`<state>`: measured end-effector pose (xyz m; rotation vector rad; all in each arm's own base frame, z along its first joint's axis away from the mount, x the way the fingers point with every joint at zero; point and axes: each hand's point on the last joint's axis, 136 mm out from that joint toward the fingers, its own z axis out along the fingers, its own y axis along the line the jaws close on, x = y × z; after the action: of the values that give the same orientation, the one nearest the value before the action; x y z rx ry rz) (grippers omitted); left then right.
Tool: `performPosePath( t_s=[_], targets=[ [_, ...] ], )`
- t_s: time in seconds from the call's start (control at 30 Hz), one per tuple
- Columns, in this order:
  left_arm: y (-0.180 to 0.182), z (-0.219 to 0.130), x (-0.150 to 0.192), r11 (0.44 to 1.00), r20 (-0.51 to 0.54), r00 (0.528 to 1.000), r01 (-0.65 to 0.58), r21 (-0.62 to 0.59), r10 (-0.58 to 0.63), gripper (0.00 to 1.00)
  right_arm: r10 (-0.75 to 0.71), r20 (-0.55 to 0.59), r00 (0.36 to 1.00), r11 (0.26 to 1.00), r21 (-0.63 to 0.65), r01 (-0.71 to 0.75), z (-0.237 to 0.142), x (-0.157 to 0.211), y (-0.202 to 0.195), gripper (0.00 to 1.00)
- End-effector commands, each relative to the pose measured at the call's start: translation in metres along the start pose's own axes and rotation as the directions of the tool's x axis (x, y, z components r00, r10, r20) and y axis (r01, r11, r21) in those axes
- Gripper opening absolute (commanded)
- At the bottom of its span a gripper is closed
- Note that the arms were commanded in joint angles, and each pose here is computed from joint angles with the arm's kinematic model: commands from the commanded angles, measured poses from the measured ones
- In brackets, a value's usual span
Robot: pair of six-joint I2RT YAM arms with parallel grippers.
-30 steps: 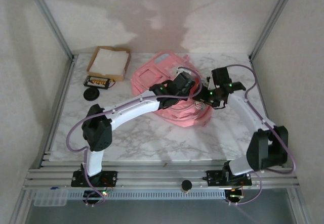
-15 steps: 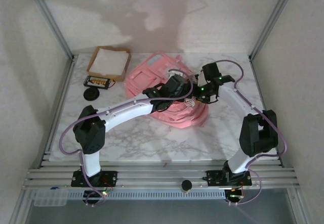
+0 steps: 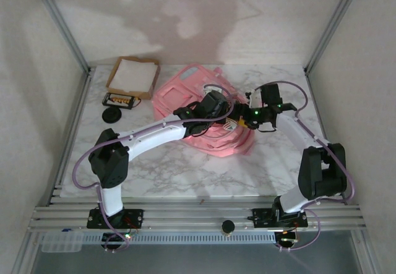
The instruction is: Pack books, pencil case, and school supplies into a backpack
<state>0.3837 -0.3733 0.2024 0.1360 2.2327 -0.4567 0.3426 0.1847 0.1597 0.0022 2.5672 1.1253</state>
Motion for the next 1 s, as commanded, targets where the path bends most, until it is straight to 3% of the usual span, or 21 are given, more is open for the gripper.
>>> performPosePath(
  t_s=[0.0,0.1,0.43,0.57,0.73,0.97],
  targets=[
    [-0.022,-0.021,-0.028,0.991,0.072,0.994,0.077,0.107,-0.085,0.00,-0.029,0.040,0.999,0.991,-0.133,0.034,-0.017,-0.006,0.035,0.74],
    [-0.030,-0.022,-0.025,0.985,0.057,0.994,0.079,0.153,-0.088,0.00,0.016,0.038,0.999,0.989,-0.148,-0.011,-0.005,-0.013,0.027,0.61],
    [-0.032,-0.029,-0.032,0.976,0.067,0.987,0.135,0.172,-0.148,0.00,0.113,0.035,0.993,0.976,-0.190,-0.104,0.038,-0.021,0.010,0.37],
    [-0.036,-0.024,-0.028,0.969,0.043,0.984,0.162,0.187,-0.173,0.00,0.075,0.110,0.991,0.955,-0.294,-0.040,0.036,-0.041,0.040,0.36],
    [-0.019,-0.026,-0.030,0.986,0.074,0.987,0.132,0.099,-0.140,0.00,0.112,0.208,0.972,0.992,-0.079,-0.098,0.018,-0.055,-0.009,0.39],
    [-0.021,-0.022,-0.022,0.992,0.060,0.995,0.076,0.103,-0.082,0.00,0.151,0.253,0.956,0.987,0.012,-0.159,0.011,-0.059,-0.040,0.38]
  ],
)
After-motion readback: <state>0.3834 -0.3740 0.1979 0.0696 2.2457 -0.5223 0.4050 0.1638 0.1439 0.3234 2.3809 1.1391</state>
